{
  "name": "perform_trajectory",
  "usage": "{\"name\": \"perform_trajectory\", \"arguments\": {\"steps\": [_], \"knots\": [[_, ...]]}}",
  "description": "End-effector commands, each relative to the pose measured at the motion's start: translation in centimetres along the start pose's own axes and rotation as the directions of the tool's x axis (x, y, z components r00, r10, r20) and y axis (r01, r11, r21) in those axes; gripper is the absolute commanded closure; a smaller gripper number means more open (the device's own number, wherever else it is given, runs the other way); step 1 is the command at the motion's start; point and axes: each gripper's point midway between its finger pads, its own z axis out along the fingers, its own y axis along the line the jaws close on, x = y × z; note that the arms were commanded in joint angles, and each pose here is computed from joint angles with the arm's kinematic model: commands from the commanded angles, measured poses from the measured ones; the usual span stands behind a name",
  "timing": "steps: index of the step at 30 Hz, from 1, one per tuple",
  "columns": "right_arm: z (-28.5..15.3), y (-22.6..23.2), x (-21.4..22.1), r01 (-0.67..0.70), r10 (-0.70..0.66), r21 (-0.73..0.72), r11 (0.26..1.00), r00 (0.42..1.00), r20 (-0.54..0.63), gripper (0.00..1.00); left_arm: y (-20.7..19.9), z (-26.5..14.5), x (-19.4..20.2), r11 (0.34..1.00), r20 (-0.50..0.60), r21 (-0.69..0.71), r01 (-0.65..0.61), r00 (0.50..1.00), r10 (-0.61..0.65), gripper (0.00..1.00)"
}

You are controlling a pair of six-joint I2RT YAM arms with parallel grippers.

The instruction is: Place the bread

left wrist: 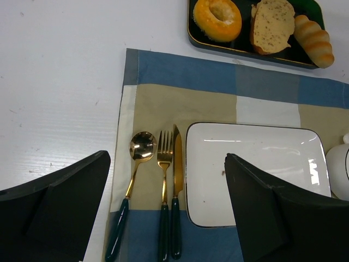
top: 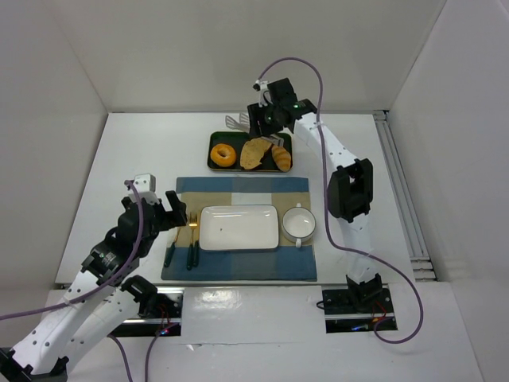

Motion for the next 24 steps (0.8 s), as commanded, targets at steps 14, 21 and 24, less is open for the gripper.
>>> {"name": "perform_trajectory", "arguments": {"steps": [14,21,24], "knots": [[-2.5,3.9,2.2,0.053,-0.053,-0.003,0.999,0.991,-0.125,0.39,-0.3,0.6,-0.3,1.000,0.016,-0.003,0.024,1.000,-0.024,0.00],[-1.4,4.3,3.3,0.053,-0.055,-0.017,0.998,0.986,-0.157,0.39,-0.4,1.0,-0.3,1.000,0.016,-0.003,0.015,1.000,-0.015,0.00],[-1.0,4.6,3.7,0.057,-0.060,-0.023,0.998,0.984,-0.168,0.39,-0.3,1.0,-0.4,1.000,0.020,-0.011,0.015,1.000,-0.015,0.00]]}}
